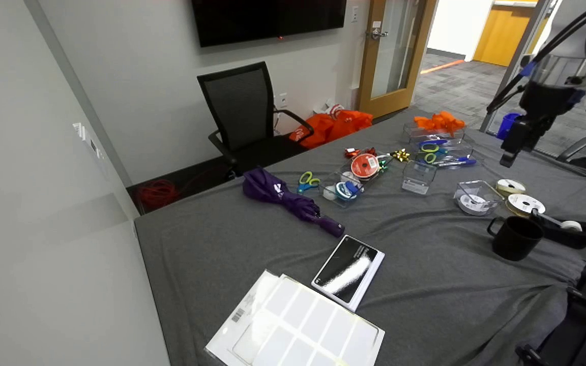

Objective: Put the black cup on the black object on the left

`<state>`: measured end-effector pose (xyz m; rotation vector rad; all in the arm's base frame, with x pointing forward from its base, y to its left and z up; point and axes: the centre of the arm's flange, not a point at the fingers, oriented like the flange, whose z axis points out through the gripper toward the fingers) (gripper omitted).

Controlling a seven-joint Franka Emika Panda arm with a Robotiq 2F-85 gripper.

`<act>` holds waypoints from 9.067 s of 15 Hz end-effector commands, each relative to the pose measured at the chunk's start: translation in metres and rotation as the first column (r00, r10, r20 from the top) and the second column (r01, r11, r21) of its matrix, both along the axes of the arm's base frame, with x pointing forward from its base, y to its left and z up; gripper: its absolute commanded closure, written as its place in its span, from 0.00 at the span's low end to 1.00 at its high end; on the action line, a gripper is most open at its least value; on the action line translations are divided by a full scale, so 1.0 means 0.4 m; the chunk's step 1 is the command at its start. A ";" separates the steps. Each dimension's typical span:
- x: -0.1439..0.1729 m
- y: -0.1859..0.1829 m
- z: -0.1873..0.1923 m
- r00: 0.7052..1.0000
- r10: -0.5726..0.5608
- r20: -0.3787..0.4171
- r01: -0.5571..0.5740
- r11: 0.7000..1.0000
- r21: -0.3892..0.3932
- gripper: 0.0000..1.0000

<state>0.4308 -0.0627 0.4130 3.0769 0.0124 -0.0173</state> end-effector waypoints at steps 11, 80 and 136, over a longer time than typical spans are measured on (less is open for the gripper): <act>0.044 -0.218 -0.319 0.994 -0.072 -0.085 0.075 0.997 0.026 0.00; -0.004 -0.268 -0.708 0.959 0.030 -0.280 0.014 0.988 0.154 0.85; 0.524 0.478 -0.673 0.318 -0.897 -0.308 0.946 0.321 0.042 0.44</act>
